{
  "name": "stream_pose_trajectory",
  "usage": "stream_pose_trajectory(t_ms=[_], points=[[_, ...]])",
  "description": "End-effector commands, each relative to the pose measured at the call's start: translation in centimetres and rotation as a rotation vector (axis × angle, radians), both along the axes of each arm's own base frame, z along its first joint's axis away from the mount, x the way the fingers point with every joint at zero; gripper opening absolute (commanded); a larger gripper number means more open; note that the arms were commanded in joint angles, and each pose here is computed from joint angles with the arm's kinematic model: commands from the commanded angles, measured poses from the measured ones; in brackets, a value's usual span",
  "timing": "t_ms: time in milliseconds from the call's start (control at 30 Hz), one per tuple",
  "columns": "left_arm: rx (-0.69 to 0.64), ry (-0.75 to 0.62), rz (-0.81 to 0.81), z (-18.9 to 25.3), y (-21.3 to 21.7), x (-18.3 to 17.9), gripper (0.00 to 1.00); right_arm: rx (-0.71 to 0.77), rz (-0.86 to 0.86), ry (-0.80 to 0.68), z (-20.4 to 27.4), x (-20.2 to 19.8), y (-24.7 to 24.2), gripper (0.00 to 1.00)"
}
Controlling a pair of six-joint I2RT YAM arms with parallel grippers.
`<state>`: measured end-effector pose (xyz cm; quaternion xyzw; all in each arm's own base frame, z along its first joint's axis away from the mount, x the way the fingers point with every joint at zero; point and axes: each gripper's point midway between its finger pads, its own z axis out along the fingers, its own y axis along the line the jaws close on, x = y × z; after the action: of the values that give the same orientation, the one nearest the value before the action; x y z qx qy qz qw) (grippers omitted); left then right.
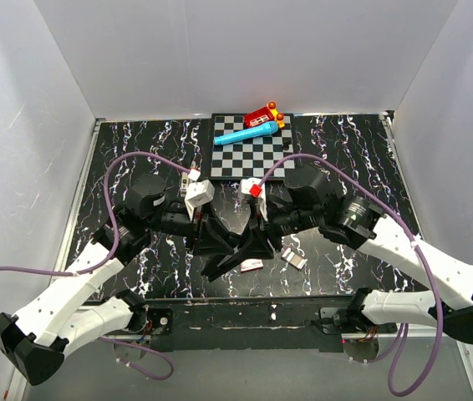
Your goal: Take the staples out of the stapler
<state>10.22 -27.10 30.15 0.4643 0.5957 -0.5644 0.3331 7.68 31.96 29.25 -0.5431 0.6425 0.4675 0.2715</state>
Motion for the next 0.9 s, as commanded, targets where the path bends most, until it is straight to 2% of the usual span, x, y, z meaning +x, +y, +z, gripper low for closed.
stream_pose_trajectory(t_ms=[0, 867], points=[[-0.18, -0.177, 0.015, 6.9, 0.9, -0.9, 0.0, -0.114, -0.052, 0.11, -4.0, -1.5, -2.5, 0.08], [-0.27, -0.277, 0.172, 11.0, 3.0, -1.4, 0.0, -0.087, -0.101, 0.255, -8.8, -2.6, -2.2, 0.07]])
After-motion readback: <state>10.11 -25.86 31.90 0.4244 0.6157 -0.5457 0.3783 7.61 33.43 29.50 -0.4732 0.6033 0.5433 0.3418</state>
